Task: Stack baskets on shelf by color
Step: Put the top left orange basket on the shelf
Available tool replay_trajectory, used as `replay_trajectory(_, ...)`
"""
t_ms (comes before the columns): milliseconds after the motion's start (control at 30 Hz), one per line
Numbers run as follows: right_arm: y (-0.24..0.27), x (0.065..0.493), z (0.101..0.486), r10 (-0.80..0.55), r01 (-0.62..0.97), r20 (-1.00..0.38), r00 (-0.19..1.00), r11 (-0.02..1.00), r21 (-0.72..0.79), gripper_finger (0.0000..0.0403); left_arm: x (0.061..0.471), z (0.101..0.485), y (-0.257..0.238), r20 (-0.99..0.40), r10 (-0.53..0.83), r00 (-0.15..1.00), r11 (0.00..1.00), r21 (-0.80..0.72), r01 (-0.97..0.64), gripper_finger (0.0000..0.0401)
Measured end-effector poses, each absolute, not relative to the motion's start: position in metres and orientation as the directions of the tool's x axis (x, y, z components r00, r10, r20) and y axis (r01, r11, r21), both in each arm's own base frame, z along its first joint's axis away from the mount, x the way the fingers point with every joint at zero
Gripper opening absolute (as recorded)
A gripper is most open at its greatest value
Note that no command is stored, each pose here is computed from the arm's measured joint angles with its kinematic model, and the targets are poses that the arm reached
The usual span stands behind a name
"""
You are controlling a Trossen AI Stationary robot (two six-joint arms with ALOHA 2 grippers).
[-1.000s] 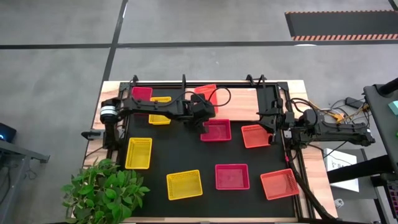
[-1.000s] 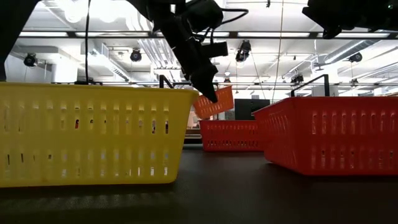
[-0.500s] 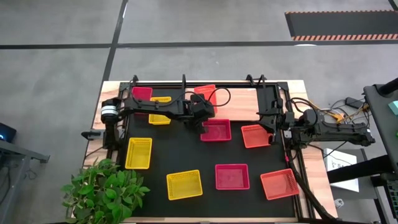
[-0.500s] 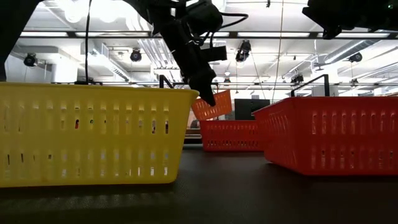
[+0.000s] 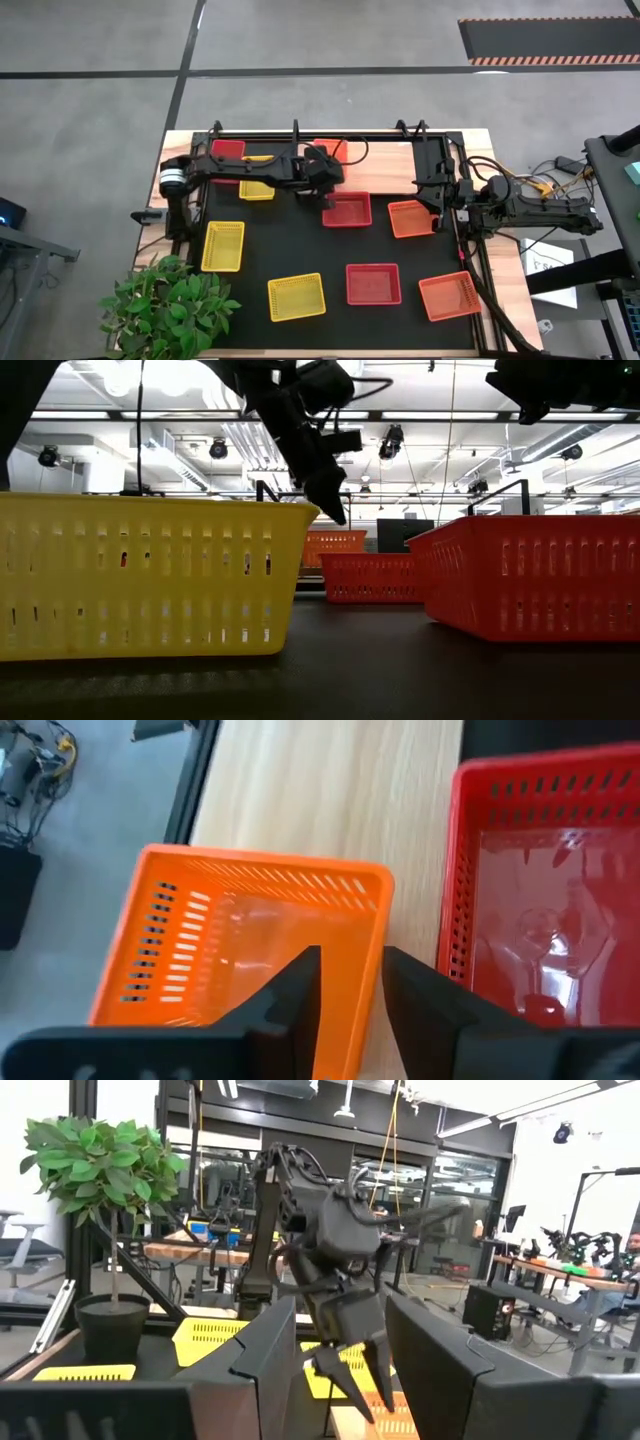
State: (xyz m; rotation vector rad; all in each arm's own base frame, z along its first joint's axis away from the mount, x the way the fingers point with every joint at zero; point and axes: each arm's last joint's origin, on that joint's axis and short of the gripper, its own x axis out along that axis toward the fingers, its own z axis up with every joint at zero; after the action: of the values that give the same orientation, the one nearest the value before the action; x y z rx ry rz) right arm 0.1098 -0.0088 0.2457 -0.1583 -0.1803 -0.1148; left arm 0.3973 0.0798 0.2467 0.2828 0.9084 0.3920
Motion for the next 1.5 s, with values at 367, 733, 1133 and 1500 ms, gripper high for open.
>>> replay_trajectory(367,-0.009,0.110,0.246,-0.099,0.123,0.187,0.977,0.985,-0.120,0.0150,0.400,0.297,0.055,-0.492,0.404,0.771,0.912,0.281,-0.299,0.0081)
replay_trajectory(733,-0.009,0.110,0.245,-0.099,0.125,0.182,0.978,0.983,-0.134,0.0150,0.397,0.266,0.038,-0.686,0.299,0.663,0.935,0.349,-0.061,0.0005)
replay_trajectory(1133,-0.009,0.109,0.248,-0.100,0.129,0.212,0.972,0.983,-0.129,0.0150,0.428,0.253,0.045,-0.524,0.439,0.730,0.894,0.335,-0.297,0.0000)
replay_trajectory(1500,-0.009,0.110,0.248,-0.110,0.135,0.210,0.971,0.984,-0.112,0.0150,0.435,0.226,0.068,-0.561,0.507,0.654,0.859,0.390,-0.332,0.0000)
